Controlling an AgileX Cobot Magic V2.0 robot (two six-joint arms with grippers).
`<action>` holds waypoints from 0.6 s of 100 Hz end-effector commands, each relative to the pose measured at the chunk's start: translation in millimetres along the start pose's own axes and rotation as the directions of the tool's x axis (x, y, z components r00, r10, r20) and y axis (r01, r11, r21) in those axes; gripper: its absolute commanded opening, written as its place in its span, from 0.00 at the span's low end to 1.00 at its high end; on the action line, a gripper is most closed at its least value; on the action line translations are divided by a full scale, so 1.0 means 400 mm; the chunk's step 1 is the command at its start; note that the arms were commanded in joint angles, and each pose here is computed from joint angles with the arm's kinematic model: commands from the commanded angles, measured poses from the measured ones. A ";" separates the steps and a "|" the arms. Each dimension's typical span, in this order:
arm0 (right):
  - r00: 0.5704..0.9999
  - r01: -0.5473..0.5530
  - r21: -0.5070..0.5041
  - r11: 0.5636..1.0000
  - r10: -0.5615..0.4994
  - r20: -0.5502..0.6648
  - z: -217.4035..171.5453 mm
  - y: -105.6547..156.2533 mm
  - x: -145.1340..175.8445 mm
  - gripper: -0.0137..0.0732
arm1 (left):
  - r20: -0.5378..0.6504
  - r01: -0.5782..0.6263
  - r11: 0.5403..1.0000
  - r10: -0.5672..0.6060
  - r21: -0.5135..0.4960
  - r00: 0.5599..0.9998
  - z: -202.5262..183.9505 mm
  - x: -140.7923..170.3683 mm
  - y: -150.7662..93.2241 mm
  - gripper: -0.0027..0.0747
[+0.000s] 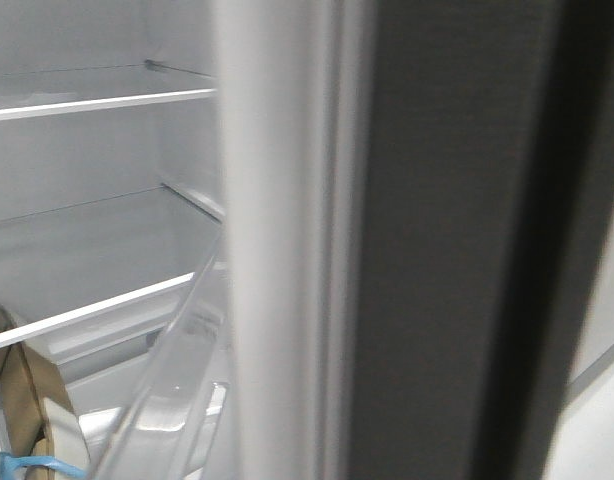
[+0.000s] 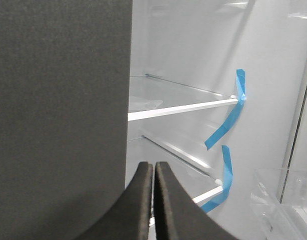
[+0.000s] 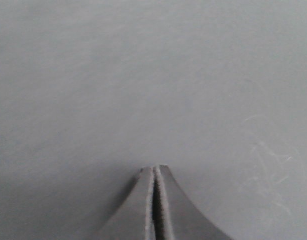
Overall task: Close fridge door
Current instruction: 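Push the fridge door with the right gripper toward the fridge body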
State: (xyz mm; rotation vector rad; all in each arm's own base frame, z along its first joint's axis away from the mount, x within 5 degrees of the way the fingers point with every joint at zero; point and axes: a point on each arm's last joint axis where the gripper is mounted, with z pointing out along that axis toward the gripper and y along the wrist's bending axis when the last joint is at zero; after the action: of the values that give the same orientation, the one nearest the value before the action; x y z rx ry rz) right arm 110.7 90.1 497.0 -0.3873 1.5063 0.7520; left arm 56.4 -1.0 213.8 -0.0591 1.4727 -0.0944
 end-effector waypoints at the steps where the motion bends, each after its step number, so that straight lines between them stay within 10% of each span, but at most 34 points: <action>1: 0.997 -0.006 -0.011 1.000 0.007 0.074 0.029 0.004 -0.034 0.07 | 0.029 0.006 1.000 -0.006 0.007 1.000 0.005 0.010 0.000 0.01; 60: 1.000 -0.013 -0.115 0.993 0.014 0.008 0.233 0.059 -0.028 0.07 | 0.029 0.006 1.000 -0.006 0.007 1.000 0.005 0.010 0.000 0.01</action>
State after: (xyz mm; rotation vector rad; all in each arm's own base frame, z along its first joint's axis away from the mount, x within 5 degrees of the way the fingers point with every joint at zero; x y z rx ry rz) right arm 164.2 164.7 498.6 -0.5057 1.5870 0.8324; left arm 56.4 -1.0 213.8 -0.0591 1.4727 -0.0944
